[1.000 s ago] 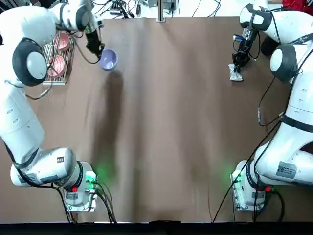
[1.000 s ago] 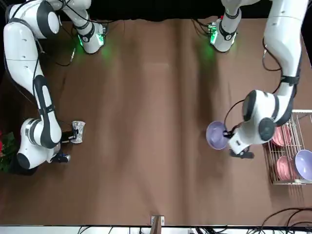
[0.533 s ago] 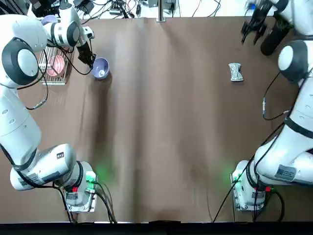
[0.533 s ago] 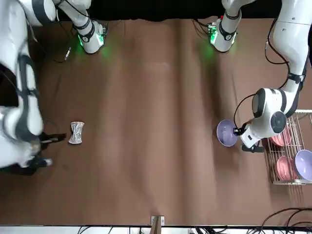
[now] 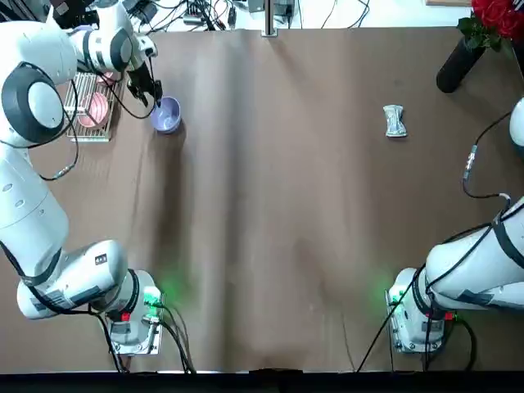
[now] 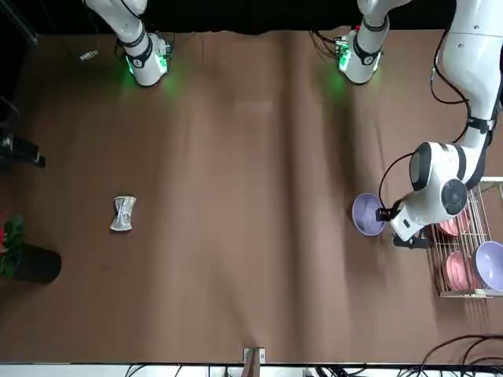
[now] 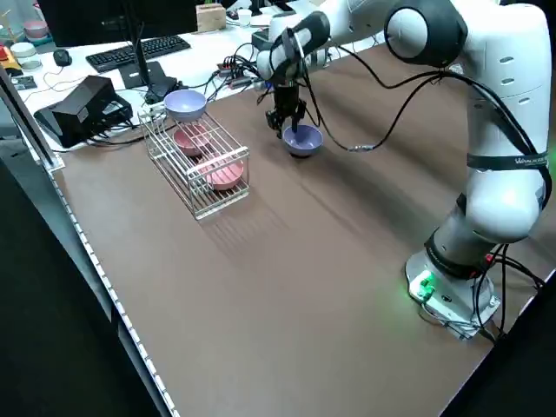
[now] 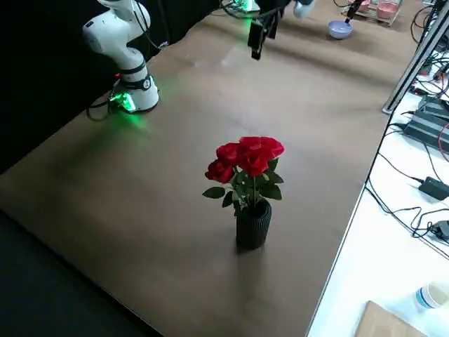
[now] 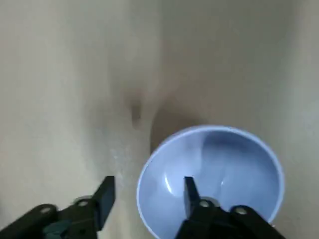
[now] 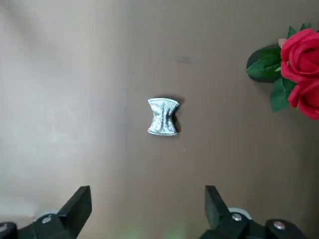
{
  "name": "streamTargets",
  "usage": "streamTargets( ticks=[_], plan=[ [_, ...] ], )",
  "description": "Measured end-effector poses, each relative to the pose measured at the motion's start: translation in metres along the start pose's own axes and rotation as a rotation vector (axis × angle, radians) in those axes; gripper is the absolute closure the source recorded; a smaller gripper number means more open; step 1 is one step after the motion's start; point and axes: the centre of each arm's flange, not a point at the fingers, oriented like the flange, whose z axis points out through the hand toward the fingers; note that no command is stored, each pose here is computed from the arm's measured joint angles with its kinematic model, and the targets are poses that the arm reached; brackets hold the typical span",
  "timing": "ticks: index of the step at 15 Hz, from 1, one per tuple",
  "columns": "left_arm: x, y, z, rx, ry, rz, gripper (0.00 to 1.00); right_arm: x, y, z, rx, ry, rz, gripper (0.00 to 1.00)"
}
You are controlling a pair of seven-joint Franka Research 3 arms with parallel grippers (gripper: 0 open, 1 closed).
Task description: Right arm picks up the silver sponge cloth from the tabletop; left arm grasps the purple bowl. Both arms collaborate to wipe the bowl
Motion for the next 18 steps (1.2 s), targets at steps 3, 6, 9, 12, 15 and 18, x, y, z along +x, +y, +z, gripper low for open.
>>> streamTargets(
  ticks=[3, 6, 9, 12, 15, 18],
  plan=[
    [0.008, -0.001, -0.052, 0.019, -0.008, -0.007, 0.11, -0.015, -0.007, -0.013, 0.016, 0.023, 0.009, 0.0],
    [0.01, 0.009, -0.127, 0.037, -0.011, -0.014, 0.0, -0.017, -0.006, -0.015, 0.003, 0.075, 0.015, 0.0],
    [0.002, 0.025, -0.204, 0.055, 0.024, -0.006, 0.0, -0.029, -0.004, -0.019, -0.002, 0.083, 0.025, 0.0],
    [-0.025, 0.037, -0.269, 0.09, 0.045, 0.0, 0.0, -0.048, -0.011, -0.025, -0.007, 0.096, 0.022, 0.0],
    [-0.053, 0.045, -0.307, 0.123, 0.042, 0.005, 0.0, -0.064, -0.018, -0.024, -0.012, 0.103, 0.015, 0.0],
    [-0.06, 0.059, -0.318, 0.116, 0.062, 0.008, 0.0, -0.076, -0.017, -0.025, -0.052, 0.079, 0.02, 0.0]
  ],
)
